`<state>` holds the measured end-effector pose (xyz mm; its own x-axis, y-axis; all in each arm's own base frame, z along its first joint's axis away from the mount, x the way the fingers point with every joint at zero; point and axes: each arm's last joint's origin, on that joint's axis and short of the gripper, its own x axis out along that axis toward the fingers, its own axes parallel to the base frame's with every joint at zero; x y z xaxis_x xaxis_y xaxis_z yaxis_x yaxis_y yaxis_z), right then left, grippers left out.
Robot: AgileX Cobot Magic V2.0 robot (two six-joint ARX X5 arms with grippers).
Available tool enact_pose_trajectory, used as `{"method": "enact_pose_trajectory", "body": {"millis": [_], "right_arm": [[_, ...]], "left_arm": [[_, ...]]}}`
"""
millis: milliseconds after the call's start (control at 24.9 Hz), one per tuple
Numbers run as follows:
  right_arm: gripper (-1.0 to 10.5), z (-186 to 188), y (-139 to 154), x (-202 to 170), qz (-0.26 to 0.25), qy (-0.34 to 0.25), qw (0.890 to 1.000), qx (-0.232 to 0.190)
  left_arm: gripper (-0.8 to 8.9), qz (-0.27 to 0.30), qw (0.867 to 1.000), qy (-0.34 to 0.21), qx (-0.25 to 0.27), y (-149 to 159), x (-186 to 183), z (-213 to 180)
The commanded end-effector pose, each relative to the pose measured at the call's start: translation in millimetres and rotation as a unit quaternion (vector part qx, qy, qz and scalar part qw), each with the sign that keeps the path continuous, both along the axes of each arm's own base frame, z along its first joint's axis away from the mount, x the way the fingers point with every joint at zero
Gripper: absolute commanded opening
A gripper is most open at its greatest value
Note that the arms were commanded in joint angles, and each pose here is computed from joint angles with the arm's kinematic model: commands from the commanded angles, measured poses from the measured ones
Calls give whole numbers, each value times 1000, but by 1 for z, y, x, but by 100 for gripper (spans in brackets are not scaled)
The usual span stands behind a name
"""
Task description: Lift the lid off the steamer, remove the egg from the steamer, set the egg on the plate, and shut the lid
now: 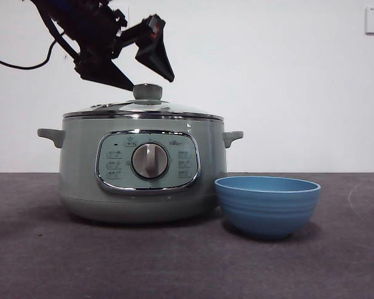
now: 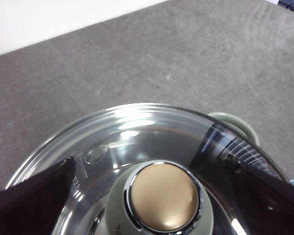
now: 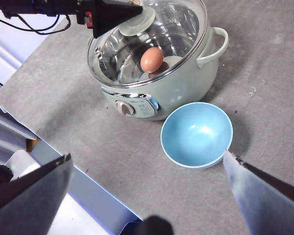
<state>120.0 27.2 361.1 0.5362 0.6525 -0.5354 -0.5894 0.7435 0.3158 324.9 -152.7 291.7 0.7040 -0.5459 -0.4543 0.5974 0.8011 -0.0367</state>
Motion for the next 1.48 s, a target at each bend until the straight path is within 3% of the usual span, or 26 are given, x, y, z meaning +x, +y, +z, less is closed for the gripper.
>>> {"method": "enact_pose_trajectory", "body": {"millis": [40,361,481,561,882,1163,1483], "right_arm": [[567,0,0,0,2,-3,1000,-1],[567,0,0,1,2,-2,1000,-2],[567,0,0,1,2,-2,1000,-2],[567,0,0,1,2,-2,1000,-1],[567,0,0,1,2,-2,1000,-2],[566,0,0,1,2,-2,1000,-1],[566,1,0,4,-1,-6,1000,-1]], "left_arm": [[551,-3,1000,7,10,-3,2,-7],[524,-5,1000,23,17,-5,4,-15],[425,-10,999,30,17,-5,3,-16],[423,-10,999,35,20,-5,2,-16],[-14,-9,999,36,18,-5,2,-16],[-9,-4,1000,14,-3,-5,1,-6],[-9,-3,998,-53,-37,6,-21,48]]}}
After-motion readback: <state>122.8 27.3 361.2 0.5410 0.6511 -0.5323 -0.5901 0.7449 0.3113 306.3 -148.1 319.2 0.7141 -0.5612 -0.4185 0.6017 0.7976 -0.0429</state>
